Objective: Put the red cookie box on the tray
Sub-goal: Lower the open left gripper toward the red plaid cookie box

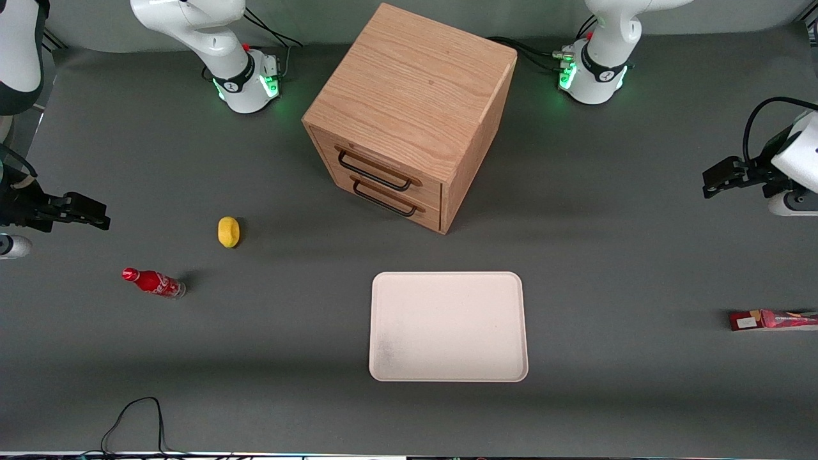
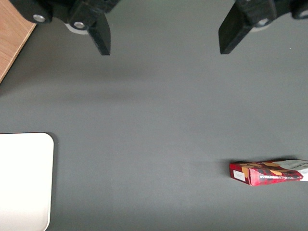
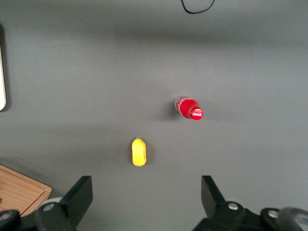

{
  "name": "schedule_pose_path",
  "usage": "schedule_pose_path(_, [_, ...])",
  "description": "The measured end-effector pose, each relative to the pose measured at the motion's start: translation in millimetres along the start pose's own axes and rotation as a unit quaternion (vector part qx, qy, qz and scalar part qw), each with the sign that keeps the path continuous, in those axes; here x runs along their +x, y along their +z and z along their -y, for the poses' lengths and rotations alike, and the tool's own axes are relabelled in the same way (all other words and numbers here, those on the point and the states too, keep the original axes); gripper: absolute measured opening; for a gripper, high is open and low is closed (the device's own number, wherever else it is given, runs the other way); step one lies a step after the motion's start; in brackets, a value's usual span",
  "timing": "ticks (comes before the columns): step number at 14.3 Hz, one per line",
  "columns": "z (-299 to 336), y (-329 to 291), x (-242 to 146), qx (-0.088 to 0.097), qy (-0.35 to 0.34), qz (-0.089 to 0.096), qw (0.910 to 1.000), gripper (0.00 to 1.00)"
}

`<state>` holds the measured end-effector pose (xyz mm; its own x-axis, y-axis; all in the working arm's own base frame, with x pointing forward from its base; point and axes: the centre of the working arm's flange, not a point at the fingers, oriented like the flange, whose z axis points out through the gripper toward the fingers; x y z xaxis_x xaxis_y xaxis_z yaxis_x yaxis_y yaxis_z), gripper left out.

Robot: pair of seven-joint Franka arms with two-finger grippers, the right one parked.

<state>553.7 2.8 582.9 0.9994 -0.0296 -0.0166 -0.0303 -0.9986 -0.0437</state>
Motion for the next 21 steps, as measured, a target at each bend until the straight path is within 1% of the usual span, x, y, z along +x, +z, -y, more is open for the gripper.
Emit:
schedule_pose_path(5, [1,5,-1,0.003,0.004,0.005,1.0000,1.00])
schedule_pose_path(6, [2,7,0,0.006,0.016,0.007,0.9998,1.00])
schedule_pose_path(8, [8,14,2,0.019,0.069,0.015,0.9973,1.00])
schedule_pose_path(9, [15,19,4,0.022,0.103,0.019,0.9942,1.00])
schedule_pose_path(10, [28,26,7,0.024,0.138,0.019,0.9900,1.00])
schedule_pose_path(11, [48,33,13,0.025,0.172,0.012,0.9848,1.00])
schedule_pose_path(12, [71,41,18,0.028,0.208,0.003,0.9777,1.00])
schedule_pose_path(13, [94,49,22,0.032,0.246,-0.002,0.9686,1.00])
schedule_pose_path(14, [115,58,25,0.036,0.285,-0.004,0.9578,1.00])
schedule_pose_path(16, [151,75,31,0.050,0.356,-0.013,0.9332,1.00])
schedule_pose_path(17, [175,89,36,0.064,0.408,-0.018,0.9104,0.99])
schedule_pose_path(18, [185,98,39,0.069,0.444,-0.016,0.8931,0.99])
schedule_pose_path(19, [192,109,43,0.069,0.491,-0.015,0.8681,0.99])
schedule_pose_path(20, [198,120,48,0.063,0.531,-0.018,0.8451,0.99])
schedule_pose_path(21, [207,130,55,0.056,0.559,-0.021,0.8269,0.99])
